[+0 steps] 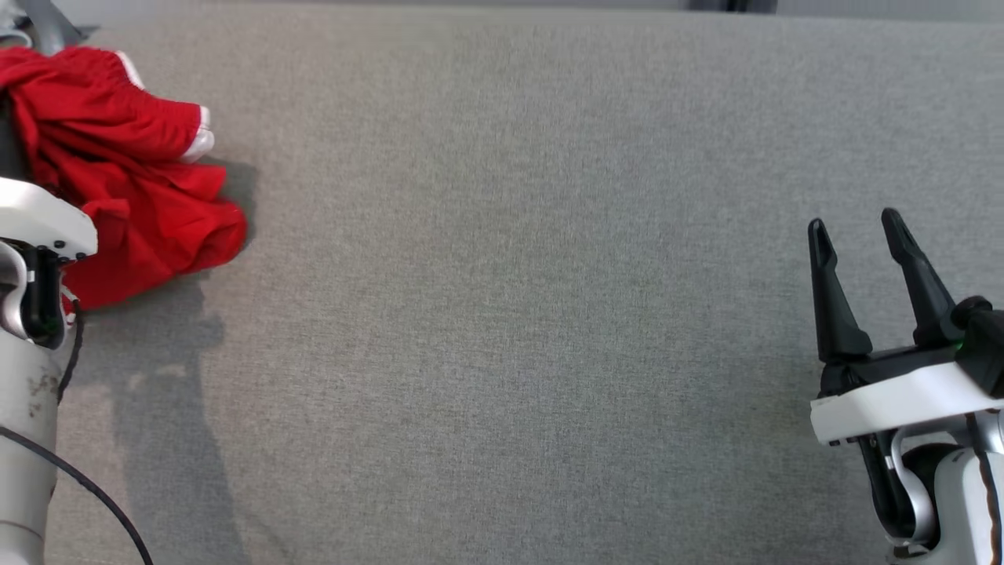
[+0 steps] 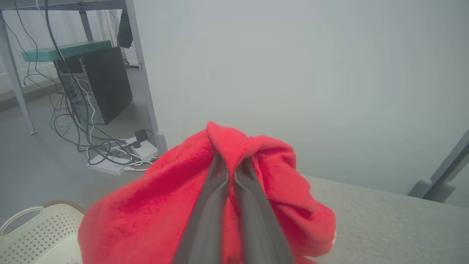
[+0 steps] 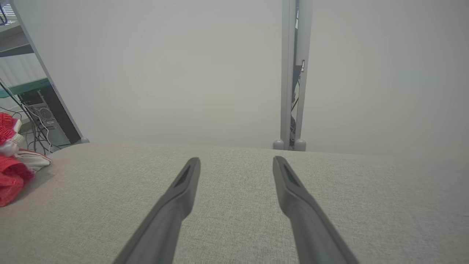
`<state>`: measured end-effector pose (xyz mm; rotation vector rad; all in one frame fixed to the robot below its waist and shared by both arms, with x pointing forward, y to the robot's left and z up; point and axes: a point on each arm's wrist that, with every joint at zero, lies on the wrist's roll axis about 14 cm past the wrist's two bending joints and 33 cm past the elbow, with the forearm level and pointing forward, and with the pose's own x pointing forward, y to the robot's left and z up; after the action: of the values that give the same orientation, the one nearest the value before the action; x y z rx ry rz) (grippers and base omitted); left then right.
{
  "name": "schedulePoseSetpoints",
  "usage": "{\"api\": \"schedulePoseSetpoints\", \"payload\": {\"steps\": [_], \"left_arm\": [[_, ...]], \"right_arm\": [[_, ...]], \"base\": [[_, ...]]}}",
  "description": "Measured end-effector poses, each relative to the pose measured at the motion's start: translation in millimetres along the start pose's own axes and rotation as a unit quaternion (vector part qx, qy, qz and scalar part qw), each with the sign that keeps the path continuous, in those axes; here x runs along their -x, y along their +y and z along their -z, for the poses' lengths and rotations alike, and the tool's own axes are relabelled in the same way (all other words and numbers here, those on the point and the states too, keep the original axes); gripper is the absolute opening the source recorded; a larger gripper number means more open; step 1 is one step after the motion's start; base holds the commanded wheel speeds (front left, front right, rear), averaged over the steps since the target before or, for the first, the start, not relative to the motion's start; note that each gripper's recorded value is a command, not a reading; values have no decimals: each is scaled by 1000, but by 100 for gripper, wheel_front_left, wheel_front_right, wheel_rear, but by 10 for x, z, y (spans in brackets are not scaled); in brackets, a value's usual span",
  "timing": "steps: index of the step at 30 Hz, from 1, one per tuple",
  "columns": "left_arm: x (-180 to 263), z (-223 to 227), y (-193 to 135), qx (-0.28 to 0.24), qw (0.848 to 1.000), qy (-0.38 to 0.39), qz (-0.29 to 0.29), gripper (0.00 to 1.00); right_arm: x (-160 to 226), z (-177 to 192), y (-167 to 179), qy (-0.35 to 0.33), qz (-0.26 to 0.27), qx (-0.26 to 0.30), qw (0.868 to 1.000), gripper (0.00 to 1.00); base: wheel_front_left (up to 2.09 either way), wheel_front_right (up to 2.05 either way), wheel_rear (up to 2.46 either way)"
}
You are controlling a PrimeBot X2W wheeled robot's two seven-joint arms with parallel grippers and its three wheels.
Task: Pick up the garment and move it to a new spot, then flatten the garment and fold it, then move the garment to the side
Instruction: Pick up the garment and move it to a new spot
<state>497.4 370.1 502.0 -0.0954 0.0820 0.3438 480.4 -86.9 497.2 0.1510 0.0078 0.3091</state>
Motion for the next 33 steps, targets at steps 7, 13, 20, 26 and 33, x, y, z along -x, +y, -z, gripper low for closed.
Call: {"api": "schedulePoseSetpoints", "payload": {"steps": [7,13,20,26,33], "left_arm": [[341,-411,-318,4,996,-76,47,0],[778,-564,-774,15,989,-109,104,0],[1261,-596,-1413,42,977,-108,181,0],[1593,-583,-2174,55,951,-93,289,0],[1890,-516,-3119,62,902,-68,422,0]], "right_arm": [[247,-265,28,-27,6,-2,1000,100],[525,-444,-66,-44,27,-2,999,100],[786,-583,-278,-61,65,-2,996,100],[956,-642,-468,-72,97,-4,993,100],[1193,-685,-748,-82,145,-2,986,100]], "base": [[0,0,0],[0,0,0],[0,0,0],[0,0,0],[0,0,0]]}}
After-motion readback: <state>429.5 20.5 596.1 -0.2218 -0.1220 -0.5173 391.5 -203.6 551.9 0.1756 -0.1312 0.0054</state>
